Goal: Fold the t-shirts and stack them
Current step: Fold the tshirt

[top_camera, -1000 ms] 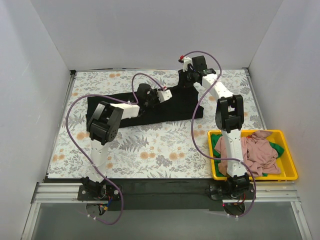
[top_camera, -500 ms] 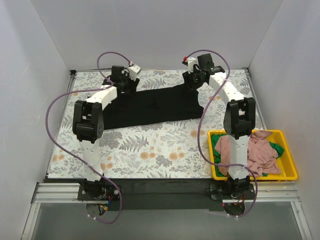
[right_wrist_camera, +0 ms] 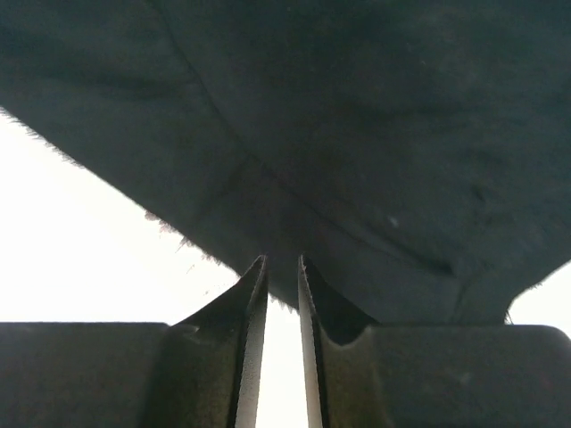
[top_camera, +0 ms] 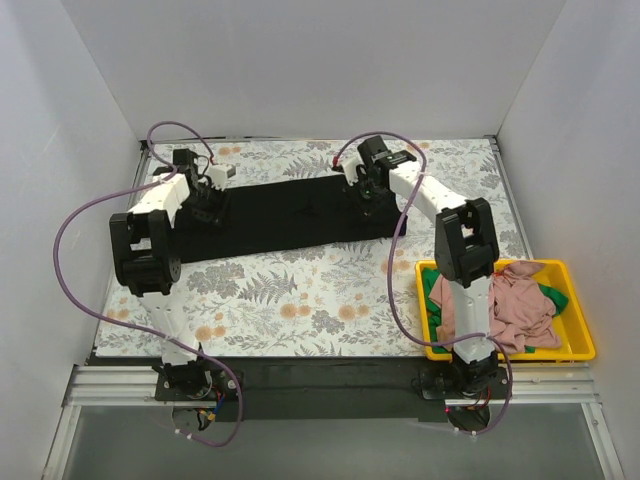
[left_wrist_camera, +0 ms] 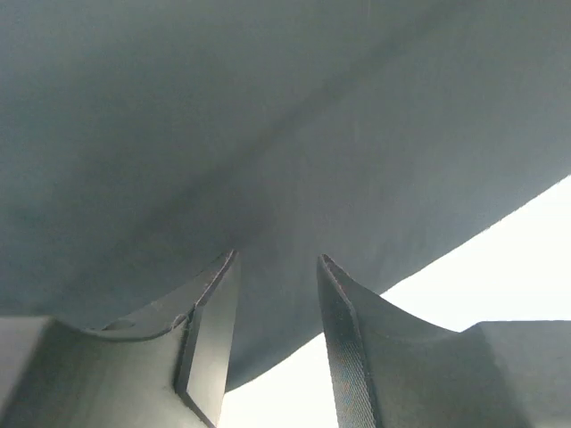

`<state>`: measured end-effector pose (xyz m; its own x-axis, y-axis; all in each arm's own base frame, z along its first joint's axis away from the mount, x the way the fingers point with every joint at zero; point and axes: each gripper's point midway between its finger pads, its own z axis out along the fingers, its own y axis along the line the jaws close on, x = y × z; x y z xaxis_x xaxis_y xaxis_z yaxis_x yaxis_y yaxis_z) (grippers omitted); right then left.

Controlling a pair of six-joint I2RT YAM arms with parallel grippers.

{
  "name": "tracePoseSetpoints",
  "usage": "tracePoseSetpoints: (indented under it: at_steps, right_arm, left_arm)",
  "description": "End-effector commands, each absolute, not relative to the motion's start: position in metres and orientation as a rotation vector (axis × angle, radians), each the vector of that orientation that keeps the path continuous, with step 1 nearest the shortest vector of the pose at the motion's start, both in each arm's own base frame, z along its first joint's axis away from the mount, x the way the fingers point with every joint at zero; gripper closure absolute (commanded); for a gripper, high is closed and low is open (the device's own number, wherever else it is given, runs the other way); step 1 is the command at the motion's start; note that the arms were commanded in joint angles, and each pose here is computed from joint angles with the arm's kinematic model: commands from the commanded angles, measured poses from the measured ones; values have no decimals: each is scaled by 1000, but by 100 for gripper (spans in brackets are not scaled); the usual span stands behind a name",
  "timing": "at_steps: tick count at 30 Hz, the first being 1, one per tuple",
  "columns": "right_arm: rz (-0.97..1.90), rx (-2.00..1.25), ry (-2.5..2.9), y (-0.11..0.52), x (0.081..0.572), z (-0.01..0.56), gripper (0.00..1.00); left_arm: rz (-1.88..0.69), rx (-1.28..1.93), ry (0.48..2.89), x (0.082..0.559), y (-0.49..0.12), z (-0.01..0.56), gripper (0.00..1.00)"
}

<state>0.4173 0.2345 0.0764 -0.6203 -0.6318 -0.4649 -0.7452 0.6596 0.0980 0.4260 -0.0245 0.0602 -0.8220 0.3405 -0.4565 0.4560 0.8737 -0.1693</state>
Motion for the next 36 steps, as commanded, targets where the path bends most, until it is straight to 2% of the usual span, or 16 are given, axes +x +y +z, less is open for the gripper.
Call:
tracePoseSetpoints:
  at_steps: [1, 11, 15, 18, 21, 24, 25, 26, 28, 31, 36]
  right_arm:
    - [263, -1080, 2553, 217, 432, 48, 75]
    - [113, -1080, 2555, 209, 468, 20, 78]
    - [-19, -1009, 2511, 187, 510, 25, 78]
    - [-92, -958, 2431, 178, 545, 41, 79]
    - [-43, -924, 2324, 185, 567, 68, 77]
    - [86, -819, 2187, 195, 577, 134, 73]
    - [91, -806, 2194, 190, 571, 134, 71]
    - [95, -787, 2123, 190, 568, 171, 70]
    - [87, -771, 2081, 183, 560, 197, 69]
    - [95, -755, 2060, 175, 549, 218, 69]
    - [169, -761, 2096, 176, 524, 220, 68]
  left_arm:
    - [-346, 727, 2607, 398, -19, 75, 62]
    - [-183, 1091, 2586, 368, -24, 14, 69]
    - [-185, 1284, 2641, 314, -32, -16, 73]
    - [-188, 1436, 2610, 284, -50, -16, 74]
    - [-261, 1575, 2582, 246, -86, -16, 74]
    - [-393, 1628, 2551, 224, -133, -4, 74]
    - [-434, 1690, 2531, 211, -152, 0, 74]
    - [-496, 1685, 2502, 210, -174, 9, 74]
    - [-567, 1737, 2514, 189, -206, 11, 74]
    - [-645, 1760, 2466, 189, -255, 27, 73]
    - [-718, 1757, 2455, 194, -314, 33, 72]
